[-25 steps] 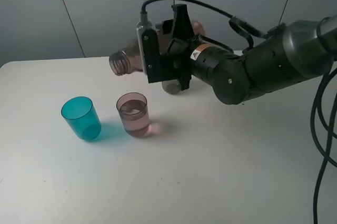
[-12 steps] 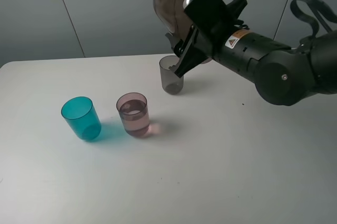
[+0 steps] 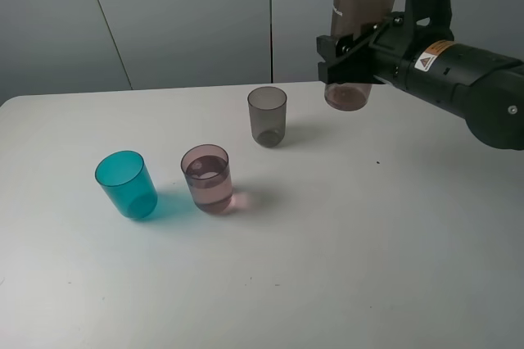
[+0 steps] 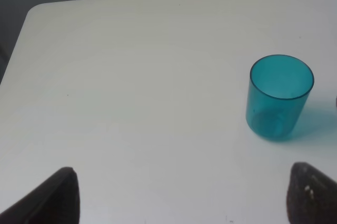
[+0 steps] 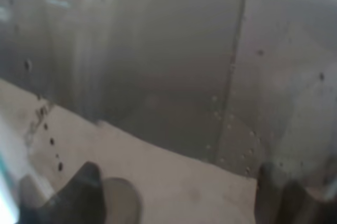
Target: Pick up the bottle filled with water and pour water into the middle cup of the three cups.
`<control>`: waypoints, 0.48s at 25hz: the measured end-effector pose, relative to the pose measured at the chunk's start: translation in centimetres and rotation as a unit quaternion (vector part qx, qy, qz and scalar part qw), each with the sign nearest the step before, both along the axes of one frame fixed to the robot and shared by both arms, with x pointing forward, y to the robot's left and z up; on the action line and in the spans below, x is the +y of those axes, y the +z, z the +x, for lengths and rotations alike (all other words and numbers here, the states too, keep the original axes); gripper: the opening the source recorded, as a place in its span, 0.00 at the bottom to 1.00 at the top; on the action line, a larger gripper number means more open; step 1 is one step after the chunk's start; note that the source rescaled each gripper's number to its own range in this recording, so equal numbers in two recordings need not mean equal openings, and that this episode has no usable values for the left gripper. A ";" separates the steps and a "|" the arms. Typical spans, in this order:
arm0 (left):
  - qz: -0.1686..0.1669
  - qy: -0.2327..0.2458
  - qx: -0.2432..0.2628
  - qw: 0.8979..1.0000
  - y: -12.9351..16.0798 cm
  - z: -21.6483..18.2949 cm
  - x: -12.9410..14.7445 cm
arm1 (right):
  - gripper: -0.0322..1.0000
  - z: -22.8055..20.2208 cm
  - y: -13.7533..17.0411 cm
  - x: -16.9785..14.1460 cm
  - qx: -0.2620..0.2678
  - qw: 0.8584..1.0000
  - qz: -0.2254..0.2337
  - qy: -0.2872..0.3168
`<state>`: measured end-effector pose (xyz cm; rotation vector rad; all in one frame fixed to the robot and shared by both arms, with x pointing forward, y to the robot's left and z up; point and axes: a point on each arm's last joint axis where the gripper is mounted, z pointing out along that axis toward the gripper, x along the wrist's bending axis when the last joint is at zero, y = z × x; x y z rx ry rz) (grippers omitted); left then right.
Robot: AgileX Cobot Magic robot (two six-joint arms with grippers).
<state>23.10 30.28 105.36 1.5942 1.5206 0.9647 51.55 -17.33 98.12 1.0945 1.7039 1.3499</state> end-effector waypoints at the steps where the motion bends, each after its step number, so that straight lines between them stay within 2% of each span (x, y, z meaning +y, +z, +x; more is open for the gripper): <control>1: 0.000 0.000 0.000 1.000 0.0 0.0 0.0 | 0.03 0.3 0.0 -0.6 0.000 1.000 -0.001 -0.008; 5: 0.000 0.000 0.000 1.000 0.0 0.0 0.0 | 0.03 1.5 -1.0 -2.9 0.014 0.999 -0.002 -0.051; 12: 0.000 0.000 0.000 1.000 0.0 0.0 0.0 | 0.03 3.2 -5.6 -4.4 0.035 0.995 -0.002 -0.092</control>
